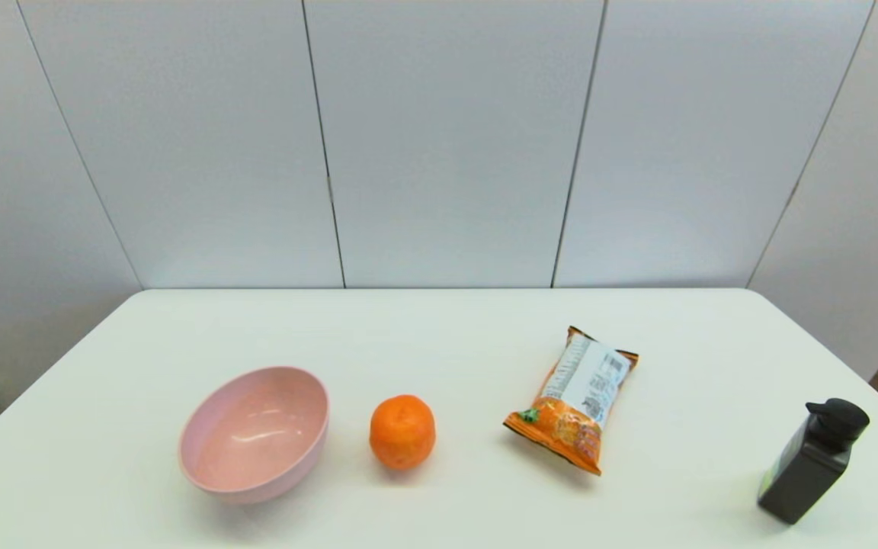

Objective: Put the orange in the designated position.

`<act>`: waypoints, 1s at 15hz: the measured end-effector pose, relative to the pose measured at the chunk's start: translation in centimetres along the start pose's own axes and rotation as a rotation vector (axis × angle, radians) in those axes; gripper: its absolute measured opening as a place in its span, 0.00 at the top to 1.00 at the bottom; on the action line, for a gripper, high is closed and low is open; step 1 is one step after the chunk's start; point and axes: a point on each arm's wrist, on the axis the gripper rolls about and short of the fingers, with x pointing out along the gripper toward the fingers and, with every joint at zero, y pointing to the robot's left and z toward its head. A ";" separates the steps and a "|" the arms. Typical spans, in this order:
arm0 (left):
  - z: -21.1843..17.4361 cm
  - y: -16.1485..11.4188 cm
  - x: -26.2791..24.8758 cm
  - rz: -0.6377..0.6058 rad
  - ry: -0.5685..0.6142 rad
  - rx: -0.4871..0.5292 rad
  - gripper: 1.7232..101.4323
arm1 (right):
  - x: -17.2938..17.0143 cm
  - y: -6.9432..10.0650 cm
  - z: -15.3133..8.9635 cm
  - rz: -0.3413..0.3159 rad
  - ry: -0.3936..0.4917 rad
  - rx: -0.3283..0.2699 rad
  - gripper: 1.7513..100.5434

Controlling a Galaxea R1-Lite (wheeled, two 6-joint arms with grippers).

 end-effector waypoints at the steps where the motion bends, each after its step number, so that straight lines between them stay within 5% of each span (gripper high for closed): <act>1: -0.5 0.0 0.2 0.000 -0.001 0.000 0.04 | 0.0 0.0 0.0 0.000 0.000 0.000 0.03; 15: -9.2 0.4 2.4 0.006 0.180 0.001 0.04 | 0.0 0.0 0.0 0.000 0.000 0.000 0.03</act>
